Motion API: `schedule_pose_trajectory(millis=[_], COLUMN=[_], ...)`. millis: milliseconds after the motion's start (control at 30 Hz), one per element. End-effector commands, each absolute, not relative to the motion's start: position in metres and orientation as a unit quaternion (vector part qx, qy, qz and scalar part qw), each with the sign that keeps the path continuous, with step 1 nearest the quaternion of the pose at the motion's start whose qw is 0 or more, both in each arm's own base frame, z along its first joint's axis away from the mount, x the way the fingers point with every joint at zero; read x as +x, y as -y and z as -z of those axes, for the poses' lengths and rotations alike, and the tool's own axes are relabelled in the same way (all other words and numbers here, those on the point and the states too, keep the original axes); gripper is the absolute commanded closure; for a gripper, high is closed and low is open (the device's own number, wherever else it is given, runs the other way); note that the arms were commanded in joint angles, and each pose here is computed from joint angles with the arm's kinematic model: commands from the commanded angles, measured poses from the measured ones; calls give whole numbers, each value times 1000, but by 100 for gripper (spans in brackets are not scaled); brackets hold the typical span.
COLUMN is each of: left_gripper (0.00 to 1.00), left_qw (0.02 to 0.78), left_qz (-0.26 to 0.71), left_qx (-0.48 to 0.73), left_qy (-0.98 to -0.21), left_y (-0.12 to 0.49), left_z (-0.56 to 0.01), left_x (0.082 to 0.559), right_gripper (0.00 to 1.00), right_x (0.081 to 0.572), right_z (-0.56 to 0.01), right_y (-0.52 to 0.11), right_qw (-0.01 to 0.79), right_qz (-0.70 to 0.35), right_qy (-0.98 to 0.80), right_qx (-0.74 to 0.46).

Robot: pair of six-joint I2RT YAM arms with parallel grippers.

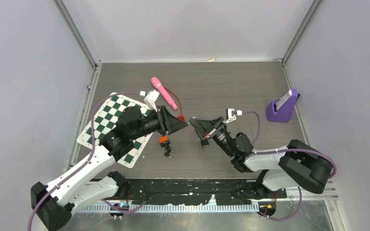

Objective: Unlock with the key

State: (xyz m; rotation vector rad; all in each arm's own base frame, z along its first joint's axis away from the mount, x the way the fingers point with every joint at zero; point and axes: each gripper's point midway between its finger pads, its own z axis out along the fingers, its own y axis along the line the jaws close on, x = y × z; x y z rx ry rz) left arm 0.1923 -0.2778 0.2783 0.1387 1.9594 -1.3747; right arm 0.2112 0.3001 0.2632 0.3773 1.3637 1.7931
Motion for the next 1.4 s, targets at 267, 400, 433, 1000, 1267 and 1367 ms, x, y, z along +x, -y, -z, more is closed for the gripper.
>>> schedule_pose_trajectory(millis=[267, 400, 433, 1000, 1267, 1367], left_gripper=[70, 70, 70, 84, 100, 100], left_qw=[363, 359, 358, 330, 349, 365], left_qz=[553, 555, 558, 620, 615, 603], left_qx=[77, 70, 70, 96, 87, 86], left_qy=[-746, -747, -745, -705, -702, -704], left_y=[287, 286, 287, 299, 294, 287], left_z=[-293, -289, -289, -310, -308, -305], left_x=[191, 192, 192, 180, 186, 190], right_gripper=[95, 95, 95, 95, 94, 92], right_x=[189, 186, 185, 177, 174, 170], right_z=[-331, -336, -338, -349, -347, -342], right_y=[-290, -285, -284, -287, -289, -289], right_qw=[433, 443, 445, 439, 441, 442], right_qz=[-776, -776, -777, -788, -787, -784], right_qy=[-445, -438, -435, -424, -428, -432], right_qx=[105, 99, 96, 76, 62, 51])
